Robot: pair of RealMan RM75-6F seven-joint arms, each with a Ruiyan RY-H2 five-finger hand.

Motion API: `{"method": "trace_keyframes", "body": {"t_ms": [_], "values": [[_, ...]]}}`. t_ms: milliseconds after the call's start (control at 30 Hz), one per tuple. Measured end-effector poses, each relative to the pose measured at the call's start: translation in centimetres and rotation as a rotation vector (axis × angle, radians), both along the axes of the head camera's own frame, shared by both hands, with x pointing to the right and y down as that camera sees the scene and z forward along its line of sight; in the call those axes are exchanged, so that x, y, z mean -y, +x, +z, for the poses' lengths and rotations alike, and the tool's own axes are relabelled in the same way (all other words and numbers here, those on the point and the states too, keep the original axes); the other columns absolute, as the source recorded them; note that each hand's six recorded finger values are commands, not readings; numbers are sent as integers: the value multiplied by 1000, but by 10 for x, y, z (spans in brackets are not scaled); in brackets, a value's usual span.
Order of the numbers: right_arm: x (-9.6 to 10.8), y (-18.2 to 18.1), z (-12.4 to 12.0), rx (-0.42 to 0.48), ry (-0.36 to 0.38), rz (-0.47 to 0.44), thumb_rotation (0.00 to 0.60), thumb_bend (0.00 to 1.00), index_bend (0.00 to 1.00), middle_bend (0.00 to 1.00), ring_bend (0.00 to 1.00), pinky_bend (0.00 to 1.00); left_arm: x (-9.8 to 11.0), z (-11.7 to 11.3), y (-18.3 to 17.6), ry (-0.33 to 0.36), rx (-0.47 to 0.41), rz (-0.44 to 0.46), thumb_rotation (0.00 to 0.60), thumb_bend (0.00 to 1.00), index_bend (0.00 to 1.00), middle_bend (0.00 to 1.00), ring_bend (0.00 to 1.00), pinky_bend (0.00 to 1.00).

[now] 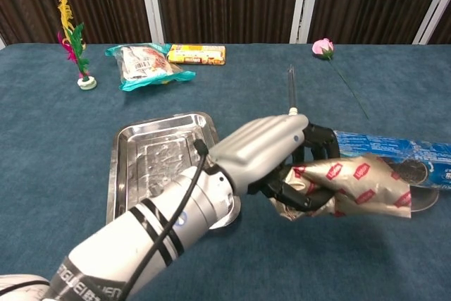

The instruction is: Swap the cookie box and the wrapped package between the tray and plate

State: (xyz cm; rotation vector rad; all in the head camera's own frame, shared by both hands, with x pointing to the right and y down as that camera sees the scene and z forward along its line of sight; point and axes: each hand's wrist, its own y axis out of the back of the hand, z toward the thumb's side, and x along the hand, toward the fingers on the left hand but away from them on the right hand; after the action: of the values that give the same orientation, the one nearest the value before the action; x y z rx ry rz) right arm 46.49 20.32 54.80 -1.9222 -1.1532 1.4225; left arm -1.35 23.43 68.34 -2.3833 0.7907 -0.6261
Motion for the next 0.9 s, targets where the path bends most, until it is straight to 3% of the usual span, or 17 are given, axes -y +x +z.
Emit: {"method": "trace_keyframes", "body": {"t_ms": [133, 267, 367, 400, 500, 567, 700, 900], "values": [[-2, -3, 0, -2, -1, -13, 600, 153, 0, 0, 0, 0, 19, -7, -31, 71, 24, -12, 600, 474, 723, 786, 725, 703], [-4, -7, 0, -8, 0, -28, 600, 153, 0, 0, 0, 0, 46, -1, -94, 139, 146, -37, 600, 445, 633, 693, 637, 537], [-6, -12, 2, -14, -2, -43, 600, 153, 0, 0, 0, 0, 56, 13, -148, 126, 268, -72, 600, 431, 518, 598, 520, 459], [-8, -14, 3, -17, -5, -50, 600, 153, 0, 0, 0, 0, 55, 18, -163, 112, 302, -85, 600, 424, 448, 531, 455, 425], [-11, -21, 6, -21, -16, -71, 600, 153, 0, 0, 0, 0, 51, 31, -191, 61, 374, -99, 600, 388, 76, 121, 89, 205], [-13, -25, 8, -23, -24, -84, 600, 153, 0, 0, 0, 0, 50, 33, -201, 34, 399, -100, 600, 376, 0, 8, 1, 102], [-16, -30, 12, -26, -36, -99, 600, 153, 0, 0, 0, 0, 46, 24, -204, -1, 389, -105, 600, 369, 0, 0, 0, 31], [-17, -33, 12, -28, -36, -109, 600, 153, 0, 0, 0, 0, 36, -1, -199, -35, 338, -96, 600, 356, 0, 0, 0, 20]]}}
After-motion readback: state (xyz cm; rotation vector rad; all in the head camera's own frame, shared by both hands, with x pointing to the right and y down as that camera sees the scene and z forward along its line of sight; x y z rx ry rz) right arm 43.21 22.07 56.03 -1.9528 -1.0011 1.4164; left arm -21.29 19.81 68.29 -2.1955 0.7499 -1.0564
